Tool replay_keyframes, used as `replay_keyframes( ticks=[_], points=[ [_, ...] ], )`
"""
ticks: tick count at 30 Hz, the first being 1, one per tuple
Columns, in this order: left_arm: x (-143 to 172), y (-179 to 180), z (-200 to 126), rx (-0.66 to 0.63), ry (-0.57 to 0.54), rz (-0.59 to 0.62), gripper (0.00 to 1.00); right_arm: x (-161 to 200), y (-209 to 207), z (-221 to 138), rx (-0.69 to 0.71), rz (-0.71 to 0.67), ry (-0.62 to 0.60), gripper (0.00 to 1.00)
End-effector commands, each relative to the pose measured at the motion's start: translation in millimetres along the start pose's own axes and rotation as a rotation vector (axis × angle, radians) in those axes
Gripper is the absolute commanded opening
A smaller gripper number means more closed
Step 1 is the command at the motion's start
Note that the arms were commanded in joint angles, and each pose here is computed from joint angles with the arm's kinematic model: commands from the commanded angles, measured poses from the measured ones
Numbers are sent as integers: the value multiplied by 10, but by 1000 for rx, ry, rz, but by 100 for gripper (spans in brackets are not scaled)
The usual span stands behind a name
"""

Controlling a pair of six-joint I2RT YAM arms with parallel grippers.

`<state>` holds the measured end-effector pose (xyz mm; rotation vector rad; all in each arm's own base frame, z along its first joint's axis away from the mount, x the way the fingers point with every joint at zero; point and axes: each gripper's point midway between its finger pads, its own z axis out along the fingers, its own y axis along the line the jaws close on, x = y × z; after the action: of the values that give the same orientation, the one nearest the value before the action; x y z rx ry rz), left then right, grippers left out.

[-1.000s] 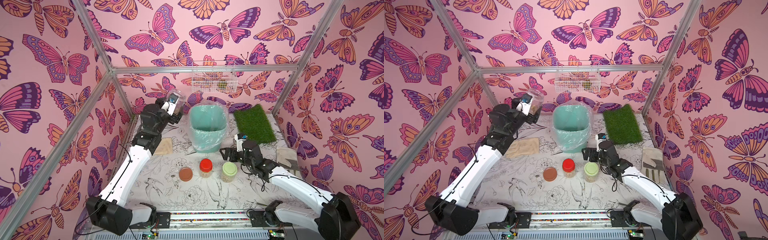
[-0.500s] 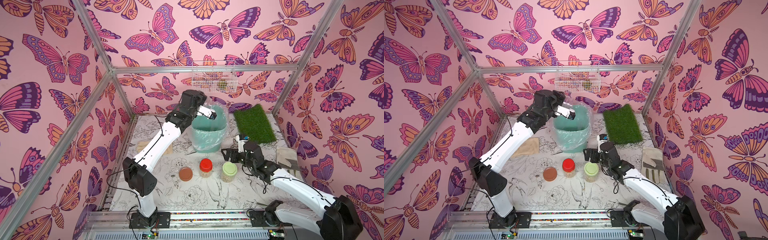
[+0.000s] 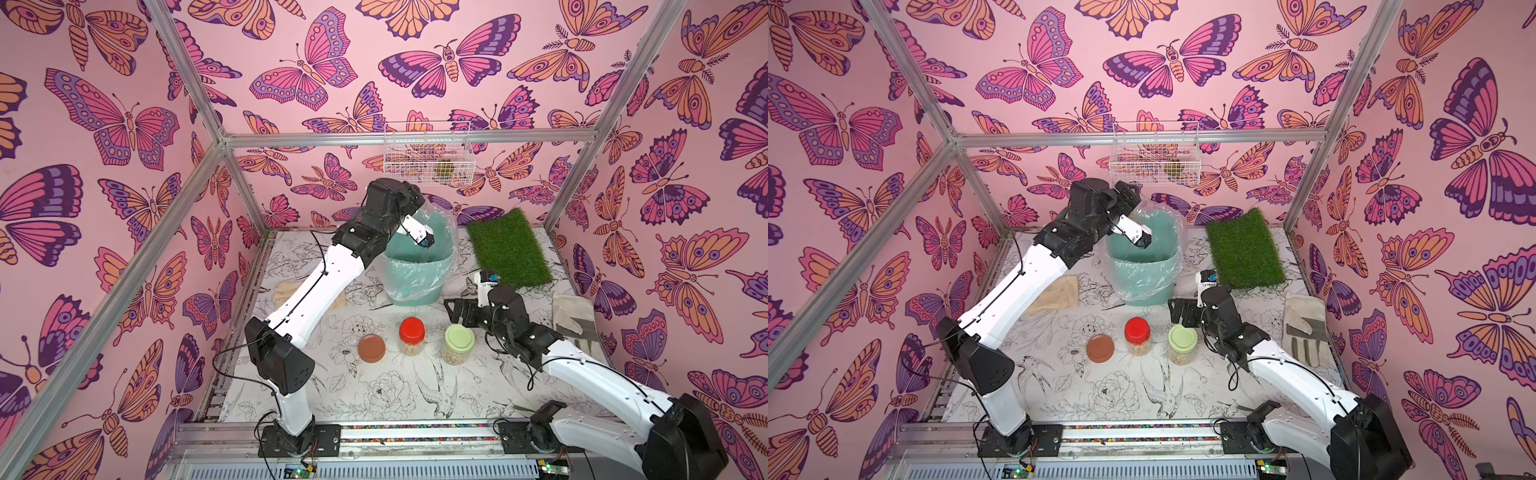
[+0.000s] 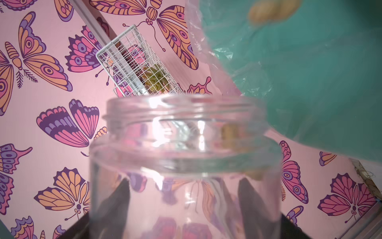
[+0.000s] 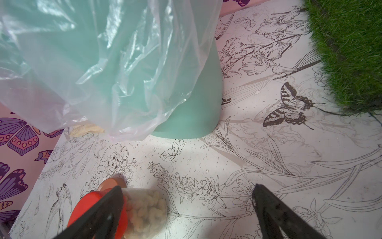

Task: Empty moldy peanuts from jars
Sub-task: Pour the moldy peanuts from the jar into the trash bin.

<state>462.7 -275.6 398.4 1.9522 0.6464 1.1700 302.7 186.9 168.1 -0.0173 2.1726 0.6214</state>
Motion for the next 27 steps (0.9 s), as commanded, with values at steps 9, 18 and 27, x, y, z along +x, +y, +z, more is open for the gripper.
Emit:
replay_keyframes(
  ticks=[9, 18, 27],
  points=[
    [233, -318, -72, 20, 65, -553, 0, -23, 41, 6, -6, -6, 2, 99],
    [637, -203, -510, -242, -18, -1359, 0, -8, 122, 57, -39, -9, 34, 99],
    [1290, -759, -989, -595, -105, -2004, 0, -43, 175, 43, -56, -5, 34, 99]
  ],
)
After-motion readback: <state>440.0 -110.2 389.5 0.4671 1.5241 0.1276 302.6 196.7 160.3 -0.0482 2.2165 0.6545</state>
